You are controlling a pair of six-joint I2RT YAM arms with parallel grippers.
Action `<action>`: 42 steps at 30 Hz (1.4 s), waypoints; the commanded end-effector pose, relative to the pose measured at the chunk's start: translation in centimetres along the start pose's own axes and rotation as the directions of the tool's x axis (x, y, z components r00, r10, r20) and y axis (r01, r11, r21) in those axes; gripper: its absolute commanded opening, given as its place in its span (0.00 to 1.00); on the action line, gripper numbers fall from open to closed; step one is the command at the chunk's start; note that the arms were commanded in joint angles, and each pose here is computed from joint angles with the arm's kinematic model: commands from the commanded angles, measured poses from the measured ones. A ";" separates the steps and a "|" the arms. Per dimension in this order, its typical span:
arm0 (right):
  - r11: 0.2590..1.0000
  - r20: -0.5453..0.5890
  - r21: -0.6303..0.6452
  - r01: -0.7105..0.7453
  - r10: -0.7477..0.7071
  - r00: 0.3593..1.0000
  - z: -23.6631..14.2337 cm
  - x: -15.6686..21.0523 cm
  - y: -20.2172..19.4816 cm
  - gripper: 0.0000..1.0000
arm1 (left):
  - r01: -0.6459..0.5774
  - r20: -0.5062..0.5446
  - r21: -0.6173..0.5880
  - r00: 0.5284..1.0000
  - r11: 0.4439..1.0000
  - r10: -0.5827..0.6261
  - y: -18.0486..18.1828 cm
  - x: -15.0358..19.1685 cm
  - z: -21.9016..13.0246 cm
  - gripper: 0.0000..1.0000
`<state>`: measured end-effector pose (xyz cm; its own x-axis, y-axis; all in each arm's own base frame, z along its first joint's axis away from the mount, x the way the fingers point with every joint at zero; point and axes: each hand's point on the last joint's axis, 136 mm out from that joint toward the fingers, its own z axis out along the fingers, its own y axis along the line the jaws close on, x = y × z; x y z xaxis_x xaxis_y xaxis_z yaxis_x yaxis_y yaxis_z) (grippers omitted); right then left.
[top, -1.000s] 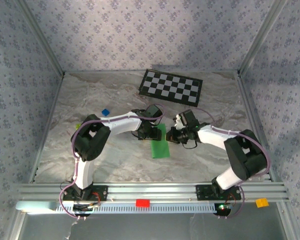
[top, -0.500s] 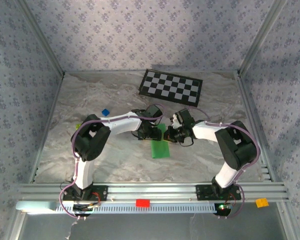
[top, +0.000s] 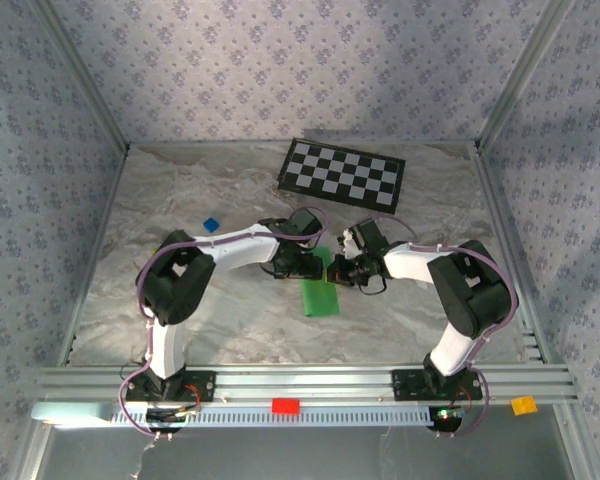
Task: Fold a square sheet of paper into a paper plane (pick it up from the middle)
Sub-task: Hold the square sheet of paper at the center of the table, then first fold the square sheet of paper in half at the center of the table.
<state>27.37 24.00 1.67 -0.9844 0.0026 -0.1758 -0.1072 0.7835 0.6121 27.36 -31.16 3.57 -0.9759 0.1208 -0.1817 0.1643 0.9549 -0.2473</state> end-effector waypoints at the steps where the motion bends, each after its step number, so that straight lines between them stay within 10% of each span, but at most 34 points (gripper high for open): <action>1: 0.972 -0.091 0.229 -0.044 0.067 0.994 0.6 3.7 -5.5 0.00 | 0.037 0.143 0.072 0.989 0.997 -0.047 -0.2 -2.4 -4.6 0.71; 4: 0.972 -0.090 0.230 -0.054 0.076 0.993 0.7 3.8 -5.6 0.00 | 0.053 0.194 0.199 0.977 0.978 -0.092 -1.2 -2.7 -6.7 0.69; 16: 0.970 -0.090 0.232 -0.073 0.096 0.991 1.0 4.1 -5.8 0.00 | 0.091 0.096 0.550 0.980 0.830 -0.171 -4.4 -2.2 -5.5 0.01; 35: 0.966 -0.109 0.251 -0.068 0.098 0.989 1.0 4.9 -6.0 0.00 | 0.184 -0.032 0.327 0.982 0.927 -0.184 2.4 2.7 3.5 0.00; 42: 0.963 -0.108 0.263 -0.067 0.099 0.989 0.9 5.0 -6.1 0.00 | 0.164 -0.004 0.331 0.985 0.929 -0.172 2.0 1.9 1.6 0.00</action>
<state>27.30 24.15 1.62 -0.9815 -0.0045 -0.1914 -0.1195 0.7953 0.5944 26.73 -31.25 2.03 -0.9879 -0.0483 -0.1475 0.0587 0.7634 -0.6432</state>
